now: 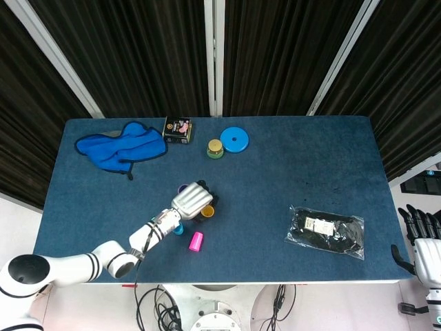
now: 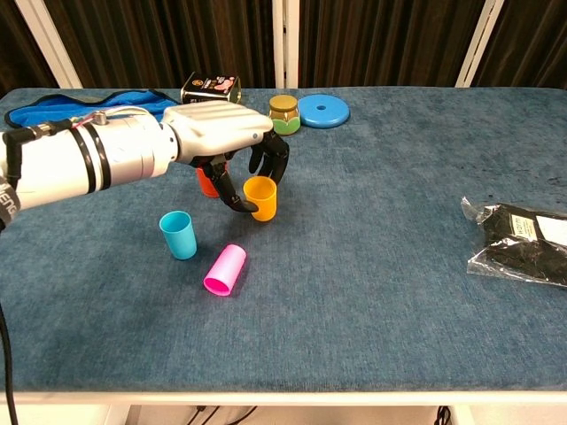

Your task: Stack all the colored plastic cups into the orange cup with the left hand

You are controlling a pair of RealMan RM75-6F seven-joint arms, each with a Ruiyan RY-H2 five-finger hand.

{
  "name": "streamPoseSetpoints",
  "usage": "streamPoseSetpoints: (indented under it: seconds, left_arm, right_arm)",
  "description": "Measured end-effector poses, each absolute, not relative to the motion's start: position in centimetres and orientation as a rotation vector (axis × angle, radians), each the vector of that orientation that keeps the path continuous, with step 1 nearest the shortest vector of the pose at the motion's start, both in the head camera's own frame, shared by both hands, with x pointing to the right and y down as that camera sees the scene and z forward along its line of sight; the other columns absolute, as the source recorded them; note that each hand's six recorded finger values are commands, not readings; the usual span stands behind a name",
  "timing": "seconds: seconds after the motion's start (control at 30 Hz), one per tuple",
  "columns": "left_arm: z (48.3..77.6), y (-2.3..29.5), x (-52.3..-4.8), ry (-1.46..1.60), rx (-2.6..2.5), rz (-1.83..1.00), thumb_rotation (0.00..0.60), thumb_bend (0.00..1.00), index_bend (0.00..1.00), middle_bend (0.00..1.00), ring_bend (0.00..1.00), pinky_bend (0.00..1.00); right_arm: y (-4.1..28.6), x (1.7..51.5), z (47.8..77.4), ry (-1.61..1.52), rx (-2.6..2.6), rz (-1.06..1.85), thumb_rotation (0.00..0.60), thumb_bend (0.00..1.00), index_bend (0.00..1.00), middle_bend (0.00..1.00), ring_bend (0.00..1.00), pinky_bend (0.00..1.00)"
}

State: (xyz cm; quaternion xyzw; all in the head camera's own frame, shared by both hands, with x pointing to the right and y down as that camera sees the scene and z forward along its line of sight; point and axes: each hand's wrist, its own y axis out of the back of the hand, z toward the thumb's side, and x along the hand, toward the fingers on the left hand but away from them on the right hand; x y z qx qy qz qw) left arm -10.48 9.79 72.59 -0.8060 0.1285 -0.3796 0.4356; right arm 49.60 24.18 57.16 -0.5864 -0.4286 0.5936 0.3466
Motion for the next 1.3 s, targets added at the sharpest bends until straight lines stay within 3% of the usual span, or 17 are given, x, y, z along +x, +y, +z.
streamPoseSetpoints:
  seconds: [0.37, 0.57, 1.07, 1.3]
  left_arm:
    - [68.6, 7.3, -13.4, 0.425, -1.953, -0.956, 0.6, 0.25, 0.52, 0.52, 0.43, 0.28]
    - [68.0, 5.7, -15.3, 0.493, -1.928, -1.013, 0.6, 0.25, 0.52, 0.53, 0.43, 0.28]
    - [71.3, 4.7, -17.4, 0.51, -1.924, -1.144, 0.6, 0.25, 0.51, 0.52, 0.43, 0.28]
    - [72.1, 5.1, -17.5, 0.481, -1.946, -1.173, 0.6, 0.25, 0.42, 0.45, 0.39, 0.27]
  right_arm:
    - [24.3, 49.3, 57.2, -1.1, -1.523, 1.54, 0.6, 0.33, 0.0, 0.0, 0.0, 0.0]
    - [24.2, 49.0, 57.2, -1.092, -1.522, 1.537, 0.6, 0.33, 0.0, 0.0, 0.0, 0.0]
    - [24.1, 49.2, 57.3, -1.096, -1.519, 1.552, 0.6, 0.33, 0.0, 0.0, 0.0, 0.0]
    - [24.0, 49.3, 57.3, -1.096, -1.523, 1.55, 0.6, 0.33, 0.0, 0.0, 0.0, 0.0]
